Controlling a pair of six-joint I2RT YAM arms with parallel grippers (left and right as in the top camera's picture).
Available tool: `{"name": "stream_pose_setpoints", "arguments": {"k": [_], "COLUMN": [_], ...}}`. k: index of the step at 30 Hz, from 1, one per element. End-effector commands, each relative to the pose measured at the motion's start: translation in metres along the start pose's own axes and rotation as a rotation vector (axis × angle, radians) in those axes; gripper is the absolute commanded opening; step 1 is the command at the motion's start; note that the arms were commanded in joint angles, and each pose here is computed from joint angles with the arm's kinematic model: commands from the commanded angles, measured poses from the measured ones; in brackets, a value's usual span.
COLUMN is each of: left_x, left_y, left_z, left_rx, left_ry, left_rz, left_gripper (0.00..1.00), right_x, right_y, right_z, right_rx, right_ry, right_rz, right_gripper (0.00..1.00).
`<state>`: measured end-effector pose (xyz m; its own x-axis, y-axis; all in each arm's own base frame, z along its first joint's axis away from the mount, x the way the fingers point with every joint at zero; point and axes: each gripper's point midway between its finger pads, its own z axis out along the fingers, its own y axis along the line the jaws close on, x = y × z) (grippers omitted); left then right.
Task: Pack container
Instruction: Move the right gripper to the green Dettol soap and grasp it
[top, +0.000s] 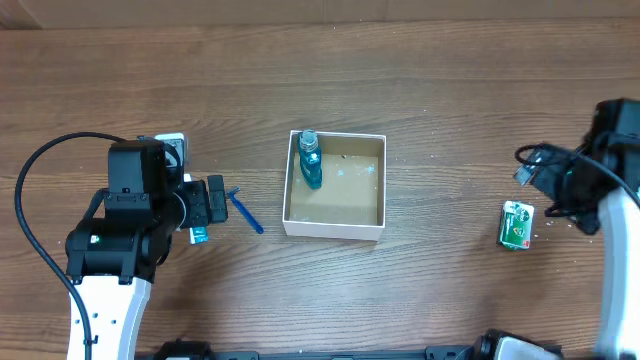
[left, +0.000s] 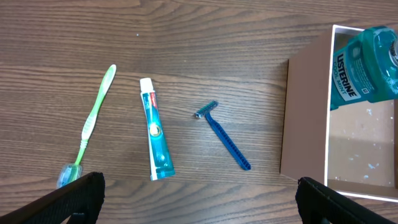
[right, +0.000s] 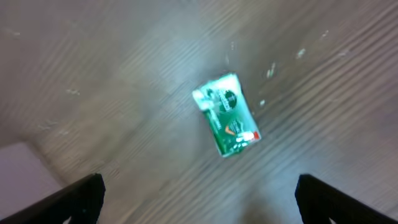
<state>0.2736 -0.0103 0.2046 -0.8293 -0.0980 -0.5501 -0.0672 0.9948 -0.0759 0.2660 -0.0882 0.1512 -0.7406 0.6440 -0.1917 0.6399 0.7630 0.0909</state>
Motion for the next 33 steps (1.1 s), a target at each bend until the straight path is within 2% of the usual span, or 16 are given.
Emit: {"name": "stream_pose_setpoints", "arguments": {"k": [1, 9, 17, 29, 31, 33], "left_x": [-0.007, -0.009, -0.009, -0.009, -0.009, -0.009], "left_y": [-0.002, -0.003, -0.003, -0.003, -0.003, -0.003], "left_z": [-0.004, -0.004, -0.004, -0.004, -0.004, -0.004], "left_rx": [0.011, 0.013, 0.012, 0.014, 0.014, 0.014], "left_ry": [-0.02, -0.027, -0.028, -0.026, -0.026, -0.025], "left_rz": [-0.01, -0.013, -0.013, -0.013, -0.013, -0.013], "left_gripper": [1.0, 1.0, 1.0, 1.0, 1.0, 1.0], "right_x": [0.007, 0.004, 0.025, 0.031, 0.03, 0.03], "right_y": [-0.011, -0.02, -0.031, -0.036, -0.035, -0.035], "right_z": [0.041, 0.096, 0.133, 0.15, 0.15, 0.15], "right_rx": [-0.025, 0.024, 0.077, 0.082, 0.081, 0.081], "right_ry": [0.104, 0.215, 0.358, 0.333, 0.329, 0.329], "right_rz": [-0.024, -0.11, -0.116, -0.118, -0.119, -0.119], "right_gripper": [1.0, 1.0, 1.0, 1.0, 0.95, 0.83]}}
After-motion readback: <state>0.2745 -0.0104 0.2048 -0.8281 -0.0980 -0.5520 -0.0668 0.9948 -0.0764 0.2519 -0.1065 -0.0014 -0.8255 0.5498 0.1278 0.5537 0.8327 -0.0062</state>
